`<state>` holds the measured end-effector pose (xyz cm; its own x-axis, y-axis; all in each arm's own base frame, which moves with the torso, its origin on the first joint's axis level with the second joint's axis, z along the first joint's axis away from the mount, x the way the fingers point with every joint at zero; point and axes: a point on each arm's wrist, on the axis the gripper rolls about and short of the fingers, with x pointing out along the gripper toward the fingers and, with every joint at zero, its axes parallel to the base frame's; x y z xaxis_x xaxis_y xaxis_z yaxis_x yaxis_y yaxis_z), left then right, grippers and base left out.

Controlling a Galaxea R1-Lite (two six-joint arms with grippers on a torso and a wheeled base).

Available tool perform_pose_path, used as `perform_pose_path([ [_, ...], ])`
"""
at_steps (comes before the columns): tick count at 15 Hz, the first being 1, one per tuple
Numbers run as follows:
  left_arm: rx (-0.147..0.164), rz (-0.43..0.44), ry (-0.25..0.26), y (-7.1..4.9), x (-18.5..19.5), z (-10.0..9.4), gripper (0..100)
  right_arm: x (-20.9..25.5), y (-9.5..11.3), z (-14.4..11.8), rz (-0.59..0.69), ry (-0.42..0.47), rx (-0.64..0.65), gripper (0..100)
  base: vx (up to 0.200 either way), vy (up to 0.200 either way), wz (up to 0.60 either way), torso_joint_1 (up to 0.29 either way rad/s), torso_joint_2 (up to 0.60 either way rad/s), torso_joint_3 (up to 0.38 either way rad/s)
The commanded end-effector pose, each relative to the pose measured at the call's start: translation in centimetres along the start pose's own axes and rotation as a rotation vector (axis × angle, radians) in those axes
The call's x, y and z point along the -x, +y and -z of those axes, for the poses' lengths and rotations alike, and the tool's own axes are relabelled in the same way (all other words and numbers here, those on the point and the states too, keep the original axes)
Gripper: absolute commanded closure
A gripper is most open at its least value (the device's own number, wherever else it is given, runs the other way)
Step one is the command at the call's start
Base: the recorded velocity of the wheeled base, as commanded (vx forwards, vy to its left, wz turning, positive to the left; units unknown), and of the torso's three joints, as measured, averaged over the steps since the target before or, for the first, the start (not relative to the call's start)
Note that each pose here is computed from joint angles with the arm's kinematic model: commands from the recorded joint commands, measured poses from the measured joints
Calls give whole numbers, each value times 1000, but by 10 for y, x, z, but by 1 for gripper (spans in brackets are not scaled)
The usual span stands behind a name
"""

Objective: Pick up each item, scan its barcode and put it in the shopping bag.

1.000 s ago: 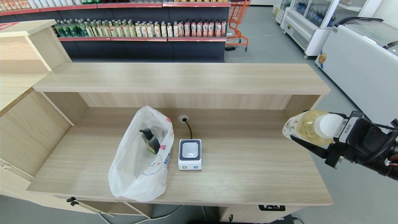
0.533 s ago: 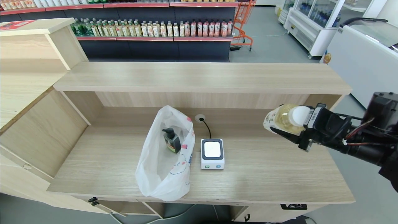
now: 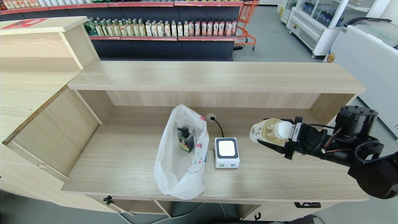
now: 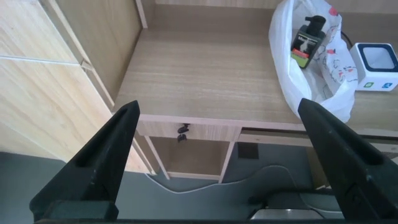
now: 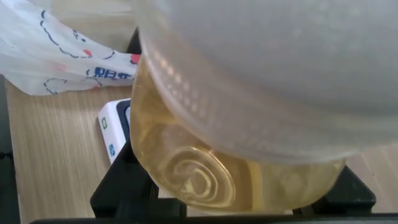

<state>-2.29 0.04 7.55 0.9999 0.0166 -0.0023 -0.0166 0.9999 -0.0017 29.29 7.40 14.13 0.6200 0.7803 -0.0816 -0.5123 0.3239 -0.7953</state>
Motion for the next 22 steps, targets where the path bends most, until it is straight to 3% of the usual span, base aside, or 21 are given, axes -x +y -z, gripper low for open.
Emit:
perform_pose_path([
  [1,1,0,-1,0,0,0,0,-6,12,20,-40,3,-32,100,0,0,0,0,0,0],
  [12,1,0,-1,0,0,0,0,-34,39,80,-105,-144,-29,100,0,0,0,0,0,0],
  [16,1,0,-1,0,0,0,0,-60,34,97,-130,-255,26,100,0,0,0,0,0,0],
  [22,1,0,-2,0,0,0,0,-94,35,110,-123,-305,71,100,0,0,0,0,0,0],
])
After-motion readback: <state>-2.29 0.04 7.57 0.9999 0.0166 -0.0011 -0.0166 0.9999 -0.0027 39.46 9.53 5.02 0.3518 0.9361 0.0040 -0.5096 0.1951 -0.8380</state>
